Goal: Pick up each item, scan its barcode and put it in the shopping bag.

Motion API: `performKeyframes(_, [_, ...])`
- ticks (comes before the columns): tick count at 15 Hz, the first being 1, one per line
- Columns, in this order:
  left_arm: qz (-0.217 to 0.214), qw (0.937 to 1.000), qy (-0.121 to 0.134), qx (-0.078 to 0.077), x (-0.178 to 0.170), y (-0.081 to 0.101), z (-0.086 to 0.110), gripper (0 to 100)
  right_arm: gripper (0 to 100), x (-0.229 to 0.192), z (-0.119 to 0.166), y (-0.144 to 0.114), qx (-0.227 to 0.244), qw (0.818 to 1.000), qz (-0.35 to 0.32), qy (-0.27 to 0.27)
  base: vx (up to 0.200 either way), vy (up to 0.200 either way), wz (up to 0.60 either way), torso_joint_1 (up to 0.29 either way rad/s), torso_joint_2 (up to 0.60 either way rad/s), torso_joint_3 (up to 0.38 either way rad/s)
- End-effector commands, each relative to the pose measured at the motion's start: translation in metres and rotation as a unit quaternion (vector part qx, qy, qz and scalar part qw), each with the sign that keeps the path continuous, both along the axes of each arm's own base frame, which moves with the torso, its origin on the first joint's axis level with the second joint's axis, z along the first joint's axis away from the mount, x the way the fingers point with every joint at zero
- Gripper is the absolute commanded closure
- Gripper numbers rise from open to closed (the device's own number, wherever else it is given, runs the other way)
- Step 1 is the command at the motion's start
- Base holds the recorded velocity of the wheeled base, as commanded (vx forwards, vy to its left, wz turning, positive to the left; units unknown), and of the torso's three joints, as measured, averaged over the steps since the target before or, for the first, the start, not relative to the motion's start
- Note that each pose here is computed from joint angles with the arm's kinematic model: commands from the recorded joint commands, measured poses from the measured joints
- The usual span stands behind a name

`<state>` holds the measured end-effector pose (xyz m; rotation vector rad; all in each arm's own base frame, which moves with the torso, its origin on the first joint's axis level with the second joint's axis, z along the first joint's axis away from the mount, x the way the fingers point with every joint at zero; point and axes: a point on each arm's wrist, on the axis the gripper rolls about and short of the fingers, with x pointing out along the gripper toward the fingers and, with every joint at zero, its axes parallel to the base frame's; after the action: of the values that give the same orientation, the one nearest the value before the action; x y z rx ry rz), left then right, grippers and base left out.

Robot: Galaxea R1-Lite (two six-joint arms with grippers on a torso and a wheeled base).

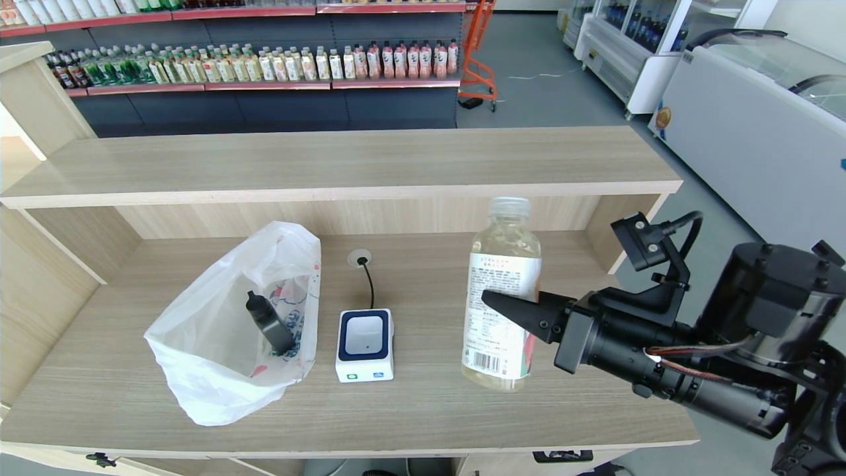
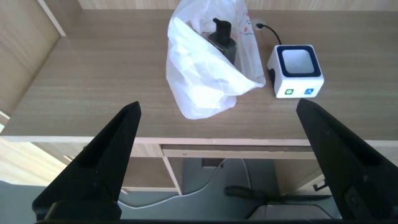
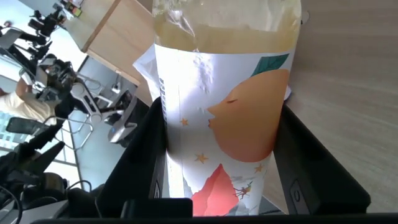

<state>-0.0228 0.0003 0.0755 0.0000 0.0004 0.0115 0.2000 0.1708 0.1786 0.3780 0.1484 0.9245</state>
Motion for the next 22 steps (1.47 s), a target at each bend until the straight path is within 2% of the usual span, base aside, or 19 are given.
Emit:
performKeyframes(1, [0.0, 1.0, 0.0, 0.0, 0.0, 0.0, 0.0, 0, 100, 0.004, -0.0062, 0.0044, -0.004, 1.0, 0.004, 0.005, 0.0, 0.0, 0.0, 0.0, 0.0, 0.0])
performKeyframes(13, [0.0, 1.0, 0.0, 0.0, 0.0, 0.0, 0.0, 0, 100, 0.0004, -0.0006, 0.0068, 0.006, 0.997, 0.076, -0.005, 0.0, 0.0, 0.0, 0.0, 0.0, 0.0])
performKeyframes(22, [0.0, 1.0, 0.0, 0.0, 0.0, 0.0, 0.0, 0, 100, -0.0004, -0.0042, 0.0069, 0.001, 0.996, 0.09, 0.001, 0.0, 0.0, 0.0, 0.0, 0.0, 0.0])
